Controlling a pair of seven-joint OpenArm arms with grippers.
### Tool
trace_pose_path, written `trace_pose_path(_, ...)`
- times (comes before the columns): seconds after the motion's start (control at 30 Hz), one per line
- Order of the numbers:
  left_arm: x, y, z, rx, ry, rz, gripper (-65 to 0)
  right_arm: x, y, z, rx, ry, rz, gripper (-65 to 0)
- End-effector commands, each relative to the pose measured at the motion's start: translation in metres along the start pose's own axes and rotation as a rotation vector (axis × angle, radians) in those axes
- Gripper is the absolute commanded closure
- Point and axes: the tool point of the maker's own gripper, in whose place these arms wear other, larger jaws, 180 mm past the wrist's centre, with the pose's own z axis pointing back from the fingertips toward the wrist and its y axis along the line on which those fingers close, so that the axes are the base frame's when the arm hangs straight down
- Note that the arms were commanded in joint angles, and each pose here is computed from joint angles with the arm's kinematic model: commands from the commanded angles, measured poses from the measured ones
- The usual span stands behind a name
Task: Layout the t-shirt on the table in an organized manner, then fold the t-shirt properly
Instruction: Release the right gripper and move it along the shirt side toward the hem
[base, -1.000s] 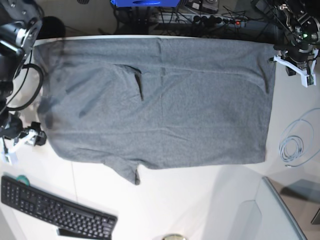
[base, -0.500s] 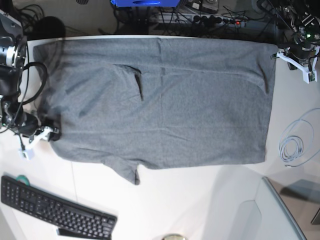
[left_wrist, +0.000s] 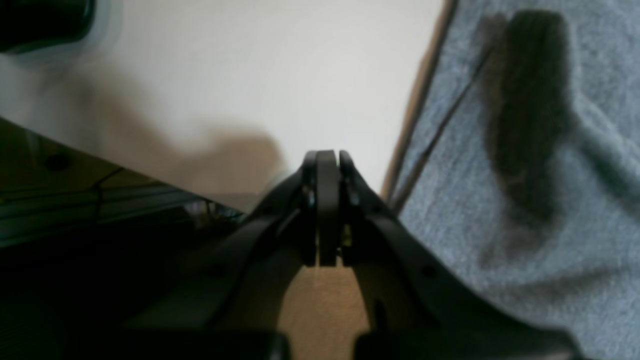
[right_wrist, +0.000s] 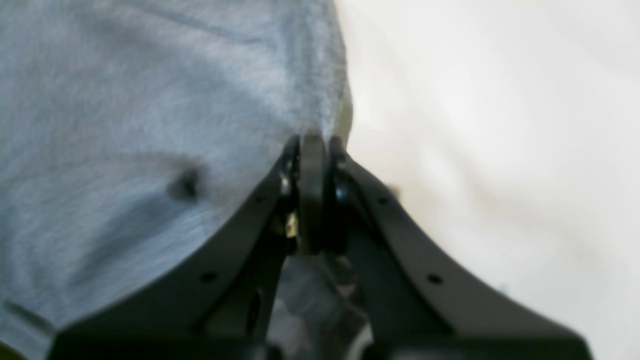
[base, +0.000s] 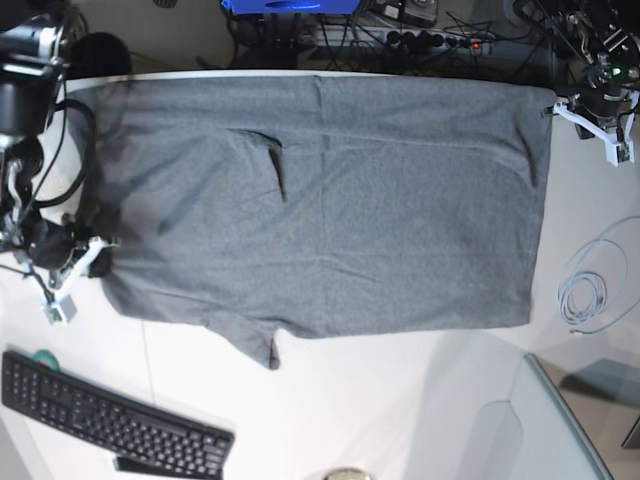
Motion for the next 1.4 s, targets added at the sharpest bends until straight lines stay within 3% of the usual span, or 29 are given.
trace_pose_path(0.0, 0.012, 0.008, 0.003, 0.015, -0.036, -0.010, 0.0, 0.018, -0.001, 0.012, -0.015, -0.049, 0.016, 0.0)
trace_pose_path(0.17, 0.012, 0.007, 0.002, 0.015, -0.037, -0.008, 0.0, -0.003, 0.029, 0.044, -0.038, 0.007, 0.056, 0.0)
trace_pose_path(0.5, 0.012, 0.007, 0.002, 0.015, -0.036, -0.009, 0.0, -0.071, 0.079, 0.047, 0.027, 0.133, -0.080, -0.6)
trace_pose_path(0.57, 0.012, 0.007, 0.002, 0.015, -0.036, -0.009, 0.0, -0.081, 0.084, 0.047, 0.038, 0.156, -0.091, -7.2)
trace_pose_path(0.67, 0.012, 0.008, 0.002, 0.016, -0.035, -0.010, 0.0, -0.085, 0.085, 0.050, 0.037, 0.195, -0.084, -26.7)
trace_pose_path(0.77, 0.006, 0.007, -0.001, 0.011, -0.017, 0.000, 0.0, -0.061, 0.071, 0.060, -0.012, 0.113, -0.084, -41.9)
trace_pose_path(0.83, 0.004, 0.006, -0.005, 0.006, -0.010, 0.012, 0.0, -0.037, 0.053, 0.064, -0.049, 0.054, -0.103, -45.3)
trace_pose_path(1.0, 0.001, 0.004, -0.007, -0.001, -0.003, 0.024, 0.0, -0.013, 0.023, 0.042, -0.022, 0.074, -0.227, -45.5)
trace_pose_path(1.2, 0.002, 0.004, -0.007, -0.001, -0.007, 0.023, 0.0, -0.015, 0.020, -0.004, 0.106, 0.112, -0.390, -45.5)
trace_pose_path(1.37, 0.001, 0.005, -0.007, 0.001, -0.002, 0.020, 0.0, -0.024, 0.020, -0.024, 0.130, 0.118, -0.497, -45.3)
